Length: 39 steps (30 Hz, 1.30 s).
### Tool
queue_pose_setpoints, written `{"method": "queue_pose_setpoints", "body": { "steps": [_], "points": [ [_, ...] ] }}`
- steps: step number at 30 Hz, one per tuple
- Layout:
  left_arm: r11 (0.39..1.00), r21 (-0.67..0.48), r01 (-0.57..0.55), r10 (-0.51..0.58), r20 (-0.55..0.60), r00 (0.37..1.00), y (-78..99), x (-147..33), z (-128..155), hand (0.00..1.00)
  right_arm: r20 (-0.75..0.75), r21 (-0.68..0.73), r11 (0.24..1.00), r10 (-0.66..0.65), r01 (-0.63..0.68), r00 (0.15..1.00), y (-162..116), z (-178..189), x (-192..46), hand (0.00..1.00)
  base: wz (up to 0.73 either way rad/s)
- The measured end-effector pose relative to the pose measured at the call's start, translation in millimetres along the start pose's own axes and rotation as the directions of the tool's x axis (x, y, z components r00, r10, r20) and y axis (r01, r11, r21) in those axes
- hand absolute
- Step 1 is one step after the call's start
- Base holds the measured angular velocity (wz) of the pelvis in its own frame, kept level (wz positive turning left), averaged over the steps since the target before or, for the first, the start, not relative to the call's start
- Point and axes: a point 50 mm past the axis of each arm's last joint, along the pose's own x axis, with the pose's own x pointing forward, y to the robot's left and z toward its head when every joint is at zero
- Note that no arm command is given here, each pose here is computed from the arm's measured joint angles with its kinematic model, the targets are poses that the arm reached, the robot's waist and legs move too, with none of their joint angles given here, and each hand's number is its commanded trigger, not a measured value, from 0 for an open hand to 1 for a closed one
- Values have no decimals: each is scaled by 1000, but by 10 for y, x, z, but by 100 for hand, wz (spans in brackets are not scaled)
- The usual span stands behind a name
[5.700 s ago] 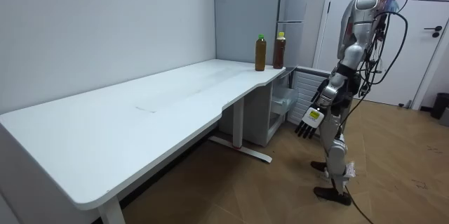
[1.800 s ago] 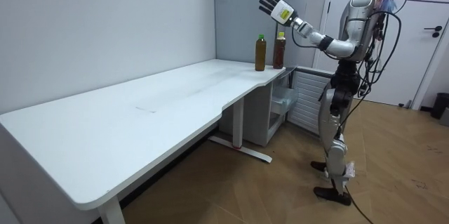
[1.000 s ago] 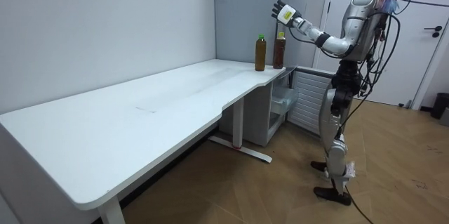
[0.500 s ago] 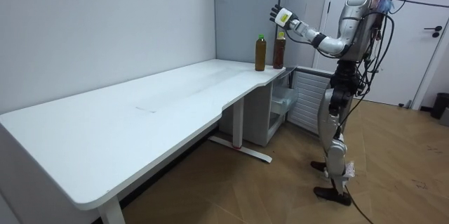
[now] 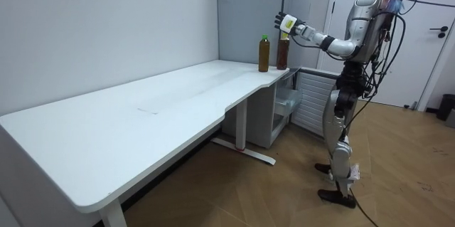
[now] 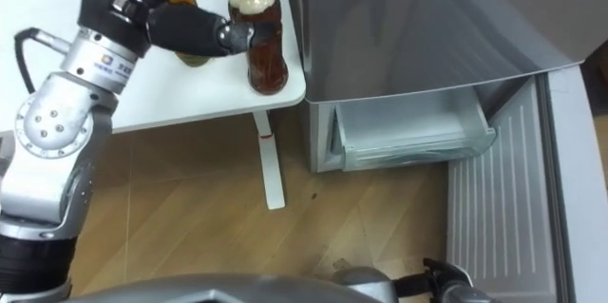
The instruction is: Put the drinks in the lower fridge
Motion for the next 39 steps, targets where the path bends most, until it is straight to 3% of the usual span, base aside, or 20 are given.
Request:
{"method": "queue_pose_setpoints", "body": {
  "steps": [12,18,39],
  "points": [
    [993,-103,61,-72,-111,991,-47,-22,-228,0,16,-11,1000,12,-12,1000,-4,-12,-12,0,0],
    [975,-207,81,-115,-156,981,-114,-37,-369,0,10,-12,1000,7,-7,1000,-6,-33,-14,0,0],
    [964,-256,70,-118,-175,977,-108,-43,-413,0,6,-66,998,1,0,1000,-8,-10,-13,0,0]
  ]
}}
